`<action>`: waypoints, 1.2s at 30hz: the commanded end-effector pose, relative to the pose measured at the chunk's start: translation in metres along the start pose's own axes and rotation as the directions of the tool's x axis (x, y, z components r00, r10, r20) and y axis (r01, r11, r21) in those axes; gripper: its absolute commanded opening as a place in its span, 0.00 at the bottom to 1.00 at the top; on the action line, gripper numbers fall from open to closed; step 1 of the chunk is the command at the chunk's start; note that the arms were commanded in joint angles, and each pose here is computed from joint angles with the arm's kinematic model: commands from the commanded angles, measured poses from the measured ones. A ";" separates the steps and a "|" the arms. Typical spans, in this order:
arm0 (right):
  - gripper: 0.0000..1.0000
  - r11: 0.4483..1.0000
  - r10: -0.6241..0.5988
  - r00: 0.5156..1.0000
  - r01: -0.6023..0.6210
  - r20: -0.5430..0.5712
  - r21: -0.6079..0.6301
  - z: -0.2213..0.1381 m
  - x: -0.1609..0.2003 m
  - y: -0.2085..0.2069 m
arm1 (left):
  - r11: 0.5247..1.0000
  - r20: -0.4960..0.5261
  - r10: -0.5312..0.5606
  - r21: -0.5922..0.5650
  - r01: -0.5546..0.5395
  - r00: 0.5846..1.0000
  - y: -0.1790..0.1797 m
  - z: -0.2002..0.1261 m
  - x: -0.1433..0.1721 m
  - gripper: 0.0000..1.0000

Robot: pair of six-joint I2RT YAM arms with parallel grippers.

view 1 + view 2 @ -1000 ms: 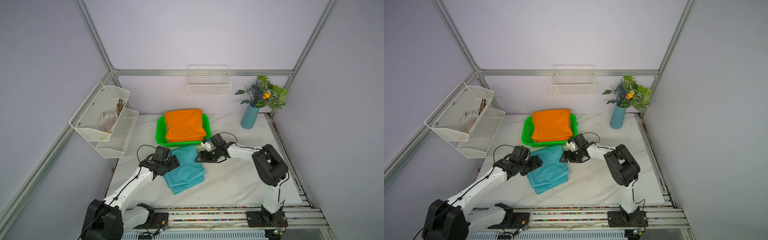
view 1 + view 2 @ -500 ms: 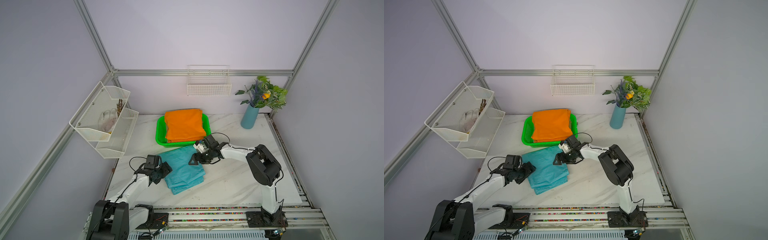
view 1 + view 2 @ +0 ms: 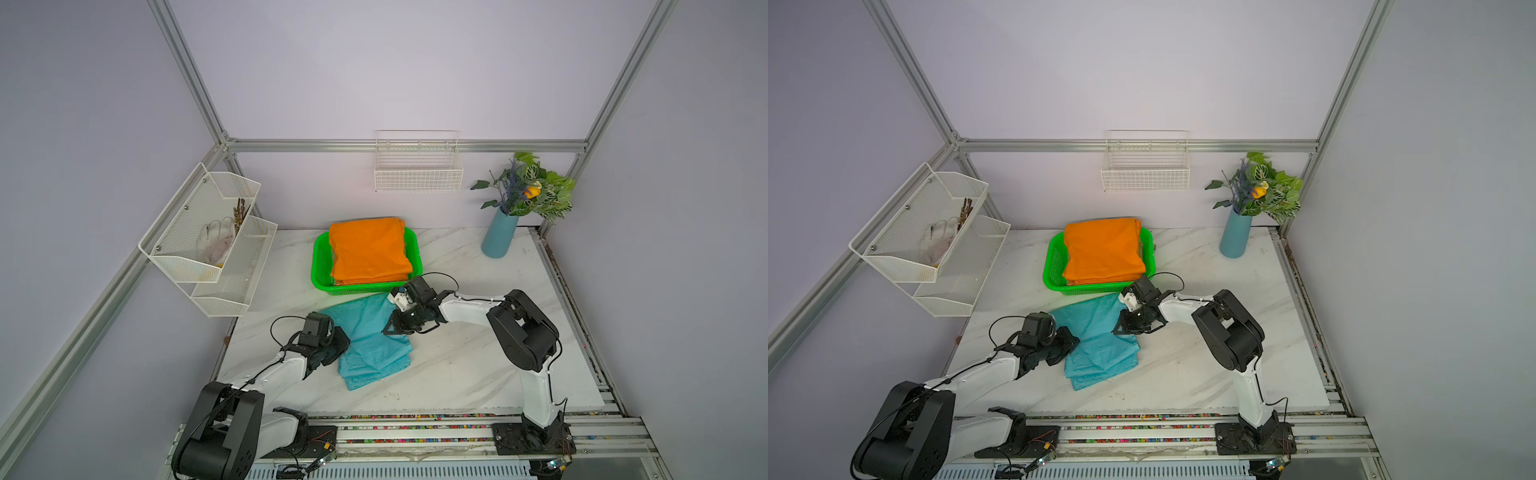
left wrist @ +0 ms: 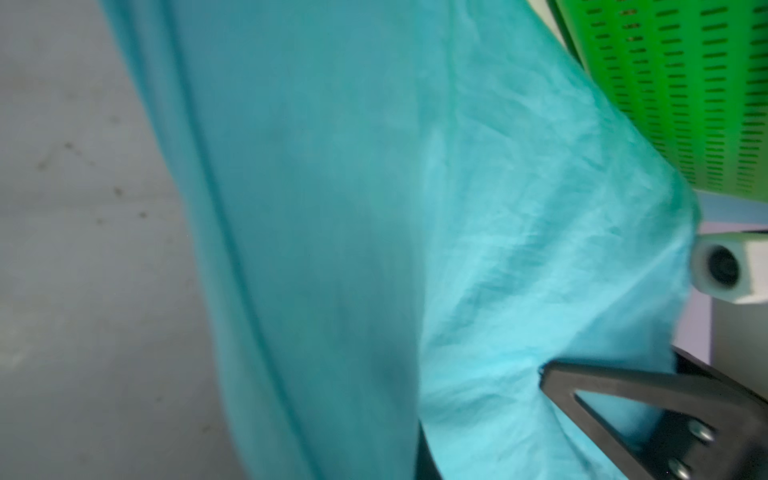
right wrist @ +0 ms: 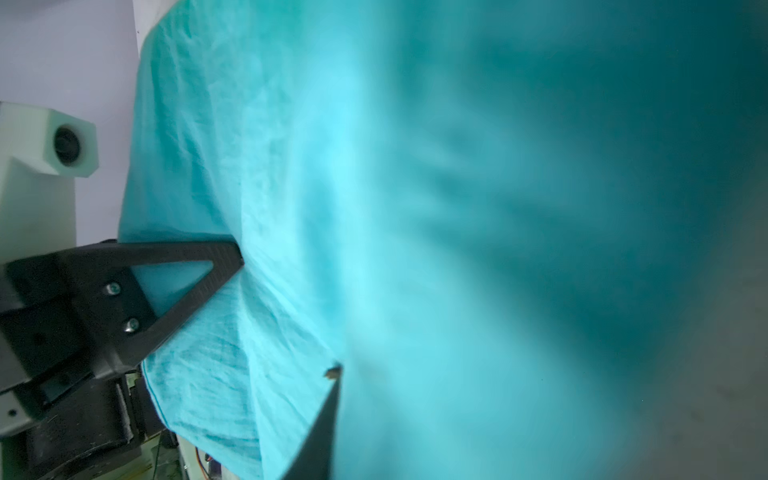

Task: Put the folded long pants in the basket
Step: Pick up the long pant at the center of the board, then place the long pant in the basket.

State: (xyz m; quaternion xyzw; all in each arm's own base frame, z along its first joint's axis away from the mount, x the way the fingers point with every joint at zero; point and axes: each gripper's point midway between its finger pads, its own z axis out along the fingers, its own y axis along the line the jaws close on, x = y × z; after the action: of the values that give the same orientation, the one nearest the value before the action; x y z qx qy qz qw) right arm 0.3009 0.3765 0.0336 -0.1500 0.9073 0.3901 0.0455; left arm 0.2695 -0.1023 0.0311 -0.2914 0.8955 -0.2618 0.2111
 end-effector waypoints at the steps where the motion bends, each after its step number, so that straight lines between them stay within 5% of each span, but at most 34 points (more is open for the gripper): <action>1: 0.00 1.000 0.024 0.998 -0.025 -0.058 -0.011 0.011 0.019 0.003 | 1.000 -0.084 0.004 0.010 -0.003 0.996 -0.001 -0.001 0.022 0.00; 14: 0.00 0.998 -0.058 0.997 0.058 0.054 0.001 -0.064 0.005 0.059 | 0.932 0.010 0.334 0.145 -0.332 0.943 -0.128 -0.041 0.026 0.00; 23: 0.00 0.993 -0.117 0.981 0.117 0.156 0.008 -0.124 -0.003 0.102 | 0.809 0.210 0.492 0.248 -0.533 0.845 -0.236 -0.092 0.012 0.00; 31: 0.00 0.973 -0.229 0.919 0.221 0.320 0.060 -0.167 -0.066 0.136 | 0.724 0.393 0.556 0.205 -0.659 0.733 -0.296 -0.126 -0.033 0.00; 36: 0.00 0.969 -0.247 0.896 0.231 0.370 0.087 -0.175 -0.124 0.134 | 0.768 0.354 0.488 0.260 -0.585 0.798 -0.303 -0.104 -0.087 0.00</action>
State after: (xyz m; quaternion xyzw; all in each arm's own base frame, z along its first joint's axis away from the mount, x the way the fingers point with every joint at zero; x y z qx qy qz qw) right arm 0.3678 0.3533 0.2674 -0.1565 0.8771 0.3728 0.2592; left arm 0.3704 -0.2074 0.2702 -0.0351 0.8833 -0.2326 0.4055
